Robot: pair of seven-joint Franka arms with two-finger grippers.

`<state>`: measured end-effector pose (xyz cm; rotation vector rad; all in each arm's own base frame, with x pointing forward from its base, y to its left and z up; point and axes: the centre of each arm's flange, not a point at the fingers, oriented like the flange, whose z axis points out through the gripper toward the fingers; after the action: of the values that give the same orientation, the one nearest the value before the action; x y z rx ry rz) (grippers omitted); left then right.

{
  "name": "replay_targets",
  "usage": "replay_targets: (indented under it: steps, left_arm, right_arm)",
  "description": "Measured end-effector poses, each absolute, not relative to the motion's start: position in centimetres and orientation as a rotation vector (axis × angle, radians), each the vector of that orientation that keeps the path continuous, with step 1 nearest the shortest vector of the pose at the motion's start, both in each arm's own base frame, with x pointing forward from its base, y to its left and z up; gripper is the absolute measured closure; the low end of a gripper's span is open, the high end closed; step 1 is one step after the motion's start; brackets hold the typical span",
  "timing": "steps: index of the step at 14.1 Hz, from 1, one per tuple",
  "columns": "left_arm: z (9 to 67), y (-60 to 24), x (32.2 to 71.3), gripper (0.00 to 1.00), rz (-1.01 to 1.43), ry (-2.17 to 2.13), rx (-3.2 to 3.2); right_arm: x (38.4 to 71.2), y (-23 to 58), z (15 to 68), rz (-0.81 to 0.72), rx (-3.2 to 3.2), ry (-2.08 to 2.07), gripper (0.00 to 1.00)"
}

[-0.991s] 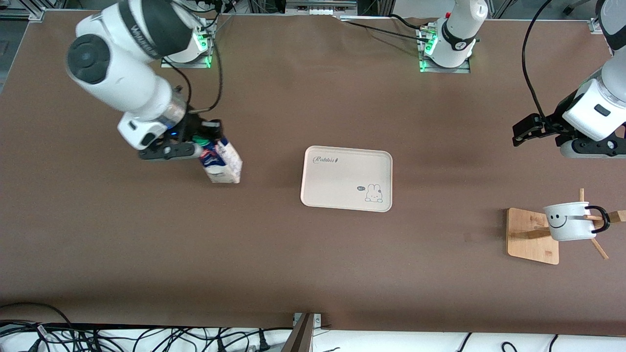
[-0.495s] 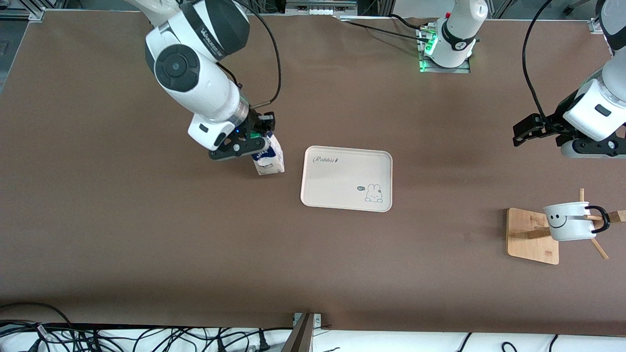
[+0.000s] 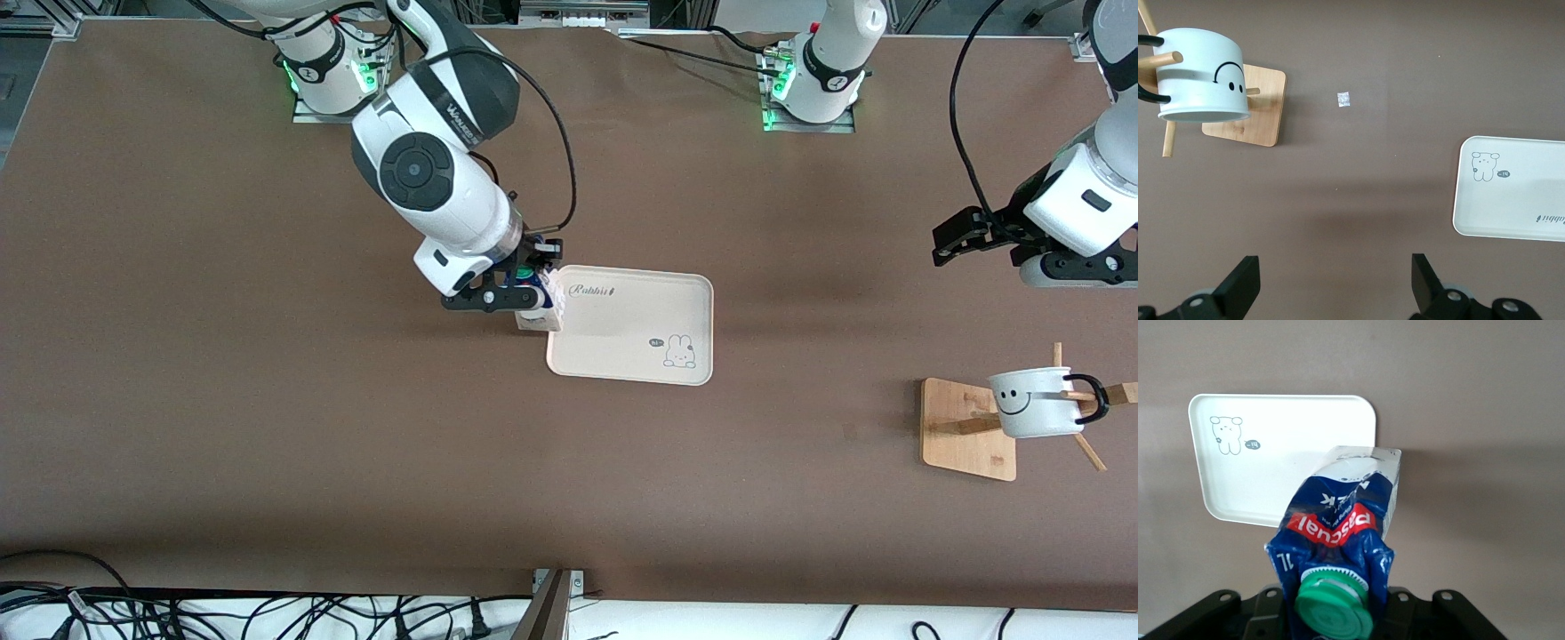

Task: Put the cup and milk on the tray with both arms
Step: 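Lift the milk carton and carry it over the white tray, then lower the carton onto the tray while the left gripper reaches the mug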

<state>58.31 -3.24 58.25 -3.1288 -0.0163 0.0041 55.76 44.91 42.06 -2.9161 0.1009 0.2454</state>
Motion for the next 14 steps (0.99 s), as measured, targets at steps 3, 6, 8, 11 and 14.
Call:
replay_targets:
  steps: [3, 6, 8, 11, 14]
  left_arm:
    - [58.3, -3.2, 58.3, 0.0, 0.004, -0.016, -3.129]
    - [58.2, -3.3, 58.3, 0.0, 0.004, -0.015, -3.129]
    - [58.0, -3.0, 58.4, 0.0, 0.01, -0.022, -3.128]
    - [56.9, -2.0, 59.0, 0.0, 0.038, -0.05, -3.127]
    - [56.2, -0.8, 59.4, 0.0, 0.039, -0.081, -3.126]
  right_arm:
    - [53.7, 47.7, 41.7, 0.271, -2.915, 0.178, 0.7]
    - [52.1, 50.3, 41.1, 0.262, -2.904, 0.217, 0.7]
    - [52.3, 50.6, 40.1, 0.251, -2.896, 0.219, 0.7]
    - [51.9, 51.8, 37.9, 0.256, -2.905, 0.185, 0.7]
    - [51.5, 52.7, 36.7, 0.246, -2.919, 0.164, 0.7]
